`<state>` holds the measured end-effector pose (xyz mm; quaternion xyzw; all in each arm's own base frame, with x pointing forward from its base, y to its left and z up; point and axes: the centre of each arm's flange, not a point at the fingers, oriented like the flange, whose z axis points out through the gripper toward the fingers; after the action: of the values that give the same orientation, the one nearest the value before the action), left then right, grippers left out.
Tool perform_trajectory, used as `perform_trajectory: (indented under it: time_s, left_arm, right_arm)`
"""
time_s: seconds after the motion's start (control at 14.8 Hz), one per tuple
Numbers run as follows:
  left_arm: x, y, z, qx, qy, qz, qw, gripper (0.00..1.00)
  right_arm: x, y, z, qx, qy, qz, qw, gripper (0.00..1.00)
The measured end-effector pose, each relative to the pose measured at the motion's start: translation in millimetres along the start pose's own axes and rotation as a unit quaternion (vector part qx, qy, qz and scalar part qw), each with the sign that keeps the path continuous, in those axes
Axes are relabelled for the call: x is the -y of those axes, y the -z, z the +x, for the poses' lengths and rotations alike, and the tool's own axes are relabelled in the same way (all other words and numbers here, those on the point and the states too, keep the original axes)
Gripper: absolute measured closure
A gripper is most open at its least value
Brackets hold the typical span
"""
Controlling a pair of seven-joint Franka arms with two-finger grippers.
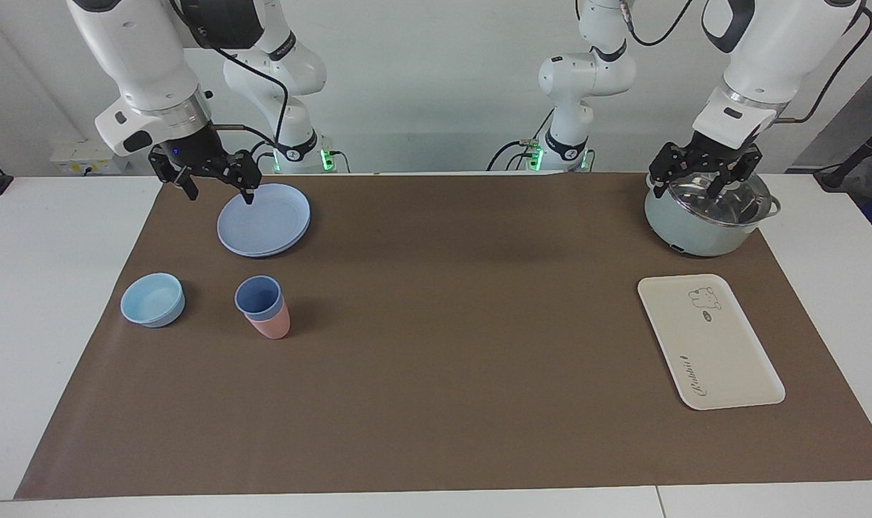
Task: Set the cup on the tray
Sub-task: 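Raise the right gripper and move it toward the blue cup, then lower the right gripper around the blue cup and close it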
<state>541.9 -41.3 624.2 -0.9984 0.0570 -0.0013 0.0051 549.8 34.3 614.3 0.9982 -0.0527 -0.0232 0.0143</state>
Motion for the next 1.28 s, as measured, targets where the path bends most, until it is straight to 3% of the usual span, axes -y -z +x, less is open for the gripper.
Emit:
perform_trajectory:
  time_s: [0.14,0.47,0.68,0.88,1.28]
  left_arm:
    - [0.0,0.0,0.0,0.000,0.000,0.000,1.000,0.00]
    - [0.0,0.0,0.0,0.000,0.000,0.000,1.000,0.00]
    - [0.0,0.0,0.0,0.000,0.000,0.000,1.000,0.00]
    - [0.0,0.0,0.0,0.000,0.000,0.000,1.000,0.00]
    - [0.0,0.0,0.0,0.000,0.000,0.000,1.000,0.00]
  right_arm:
    - [-1.6,0.4,2.4,-0.008,-0.019,0.003,1.000,0.07]
    - [-28.0,-31.4,37.7,-0.015,-0.167,0.054,0.984,0.07]
    - [-35.7,-69.7,71.5,-0.004,-0.257,0.083,0.963,0.08]
    - [-55.9,-108.6,110.0,0.026,-0.348,0.122,0.929,0.08]
    - [-95.8,-184.6,150.3,0.081,-0.416,0.162,0.891,0.08]
